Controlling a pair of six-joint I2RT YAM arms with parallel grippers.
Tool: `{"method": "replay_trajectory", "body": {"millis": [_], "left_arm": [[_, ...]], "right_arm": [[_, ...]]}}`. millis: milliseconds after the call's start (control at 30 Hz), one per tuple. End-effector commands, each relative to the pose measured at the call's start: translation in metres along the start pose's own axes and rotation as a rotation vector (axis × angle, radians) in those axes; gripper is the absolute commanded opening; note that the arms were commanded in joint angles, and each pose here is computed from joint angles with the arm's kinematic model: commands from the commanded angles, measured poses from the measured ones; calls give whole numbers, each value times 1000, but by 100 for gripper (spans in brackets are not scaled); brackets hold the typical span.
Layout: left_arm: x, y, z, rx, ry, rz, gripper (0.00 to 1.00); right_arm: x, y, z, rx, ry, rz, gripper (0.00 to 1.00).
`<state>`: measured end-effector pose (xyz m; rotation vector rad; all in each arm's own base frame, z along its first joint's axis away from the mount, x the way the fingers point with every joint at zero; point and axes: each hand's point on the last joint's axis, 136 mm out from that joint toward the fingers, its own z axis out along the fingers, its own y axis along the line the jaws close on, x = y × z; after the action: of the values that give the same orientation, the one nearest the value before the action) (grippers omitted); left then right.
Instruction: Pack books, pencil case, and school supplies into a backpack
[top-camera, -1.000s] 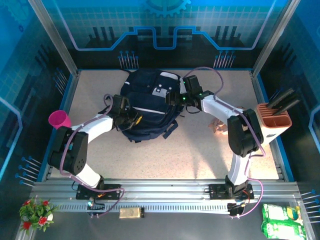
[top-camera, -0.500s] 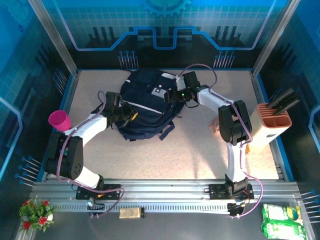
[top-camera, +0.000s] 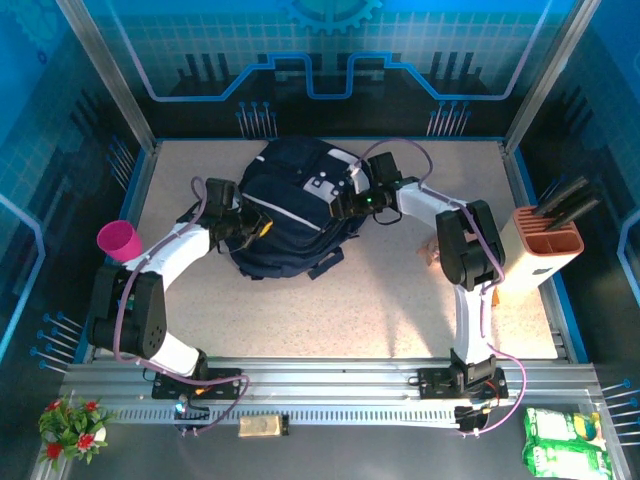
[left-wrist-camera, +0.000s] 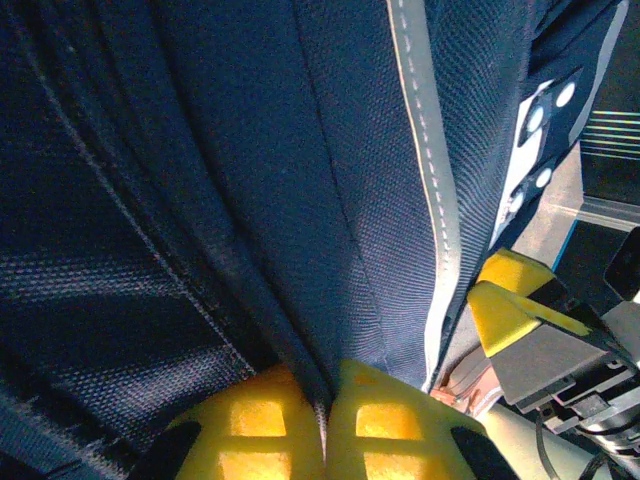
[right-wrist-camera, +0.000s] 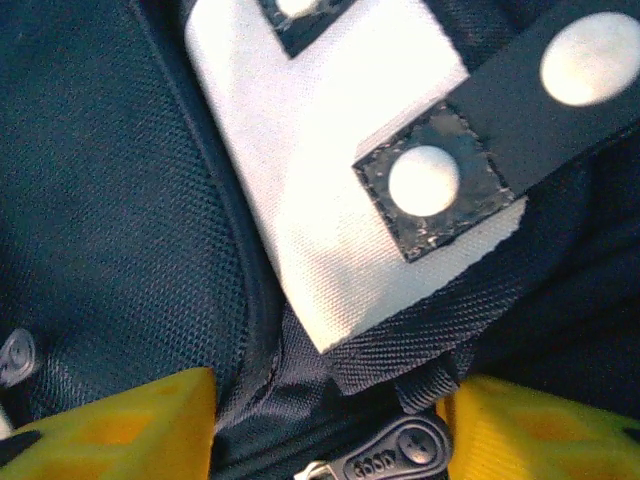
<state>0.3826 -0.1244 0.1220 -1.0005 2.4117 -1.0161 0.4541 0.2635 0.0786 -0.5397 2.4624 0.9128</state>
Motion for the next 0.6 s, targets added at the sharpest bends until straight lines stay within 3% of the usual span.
{"method": "replay_trajectory", "body": {"millis": [0, 400, 567], "left_arm": [[-8, -34, -11, 95, -8, 71, 0], [-8, -32, -15, 79, -18, 77, 0], [-7, -33, -14, 85, -14, 73, 0]], "right_arm": [[10, 15, -11, -47, 21, -19, 50], [4, 6, -11, 8, 0, -34, 26], [-3, 4, -15, 34, -28, -26, 5]]}}
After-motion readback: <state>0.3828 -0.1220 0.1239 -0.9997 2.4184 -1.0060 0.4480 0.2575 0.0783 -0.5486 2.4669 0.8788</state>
